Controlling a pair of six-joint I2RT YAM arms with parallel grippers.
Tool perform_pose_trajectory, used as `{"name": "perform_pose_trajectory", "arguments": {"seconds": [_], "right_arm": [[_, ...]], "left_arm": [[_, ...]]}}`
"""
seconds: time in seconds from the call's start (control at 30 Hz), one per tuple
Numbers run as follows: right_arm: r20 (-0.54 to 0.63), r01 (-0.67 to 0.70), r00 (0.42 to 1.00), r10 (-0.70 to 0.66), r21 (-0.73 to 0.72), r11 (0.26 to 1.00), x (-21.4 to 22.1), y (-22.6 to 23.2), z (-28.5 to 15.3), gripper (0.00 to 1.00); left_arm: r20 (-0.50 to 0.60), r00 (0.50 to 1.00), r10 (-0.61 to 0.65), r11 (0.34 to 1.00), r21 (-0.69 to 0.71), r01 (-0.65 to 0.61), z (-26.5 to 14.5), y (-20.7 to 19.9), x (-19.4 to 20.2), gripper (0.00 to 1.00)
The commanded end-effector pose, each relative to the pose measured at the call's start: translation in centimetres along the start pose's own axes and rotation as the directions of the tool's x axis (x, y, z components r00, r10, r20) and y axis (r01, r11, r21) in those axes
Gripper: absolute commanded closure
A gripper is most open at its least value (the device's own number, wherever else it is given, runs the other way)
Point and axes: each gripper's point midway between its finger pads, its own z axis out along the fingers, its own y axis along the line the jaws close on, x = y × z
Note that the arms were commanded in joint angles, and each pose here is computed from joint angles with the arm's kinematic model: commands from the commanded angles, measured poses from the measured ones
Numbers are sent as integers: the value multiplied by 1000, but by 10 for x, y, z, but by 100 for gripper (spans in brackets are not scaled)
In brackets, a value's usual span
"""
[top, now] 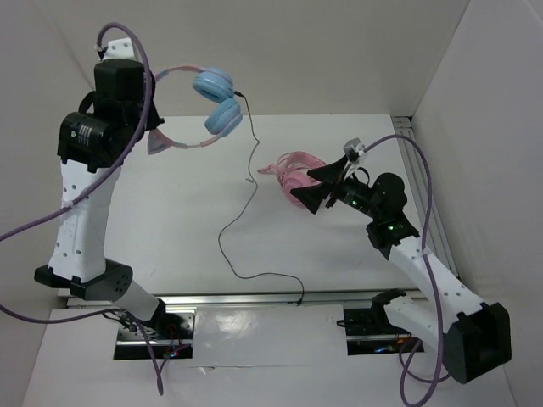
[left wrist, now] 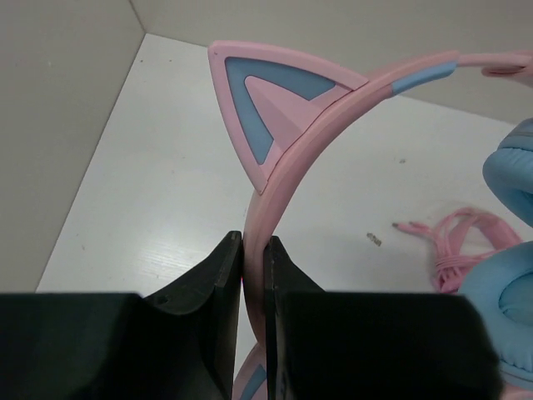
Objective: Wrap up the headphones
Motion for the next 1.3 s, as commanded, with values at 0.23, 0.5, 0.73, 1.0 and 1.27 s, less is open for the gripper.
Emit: {"name": "perform_pose_trajectory", "arguments": {"seconds": [0.23, 0.5, 0.73, 1.0, 1.27], "right_arm": [[75, 140, 989, -131, -134, 981, -23, 15, 80, 0], [97, 141, 985, -140, -2, 990, -17, -18, 115, 0], [46, 107, 993, -106, -23, 994, 11, -19, 116, 0], [35, 128, 991, -126, -38, 991, 24, -5, 101, 0], [26, 125, 992, -125, 10, 992, 26, -14, 116, 1]], "left_arm": [[86, 969, -233, 929, 315, 196, -4, -21, -65, 100], [33, 972, -233, 911, 357, 207, -5, -21, -51, 100], [35, 972, -234, 893, 403, 200, -21, -23, -49, 100], [40, 971, -235, 884, 424, 196, -33, -23, -48, 100], [-7, 971, -240, 871, 439, 219, -29, -26, -33, 100]]}}
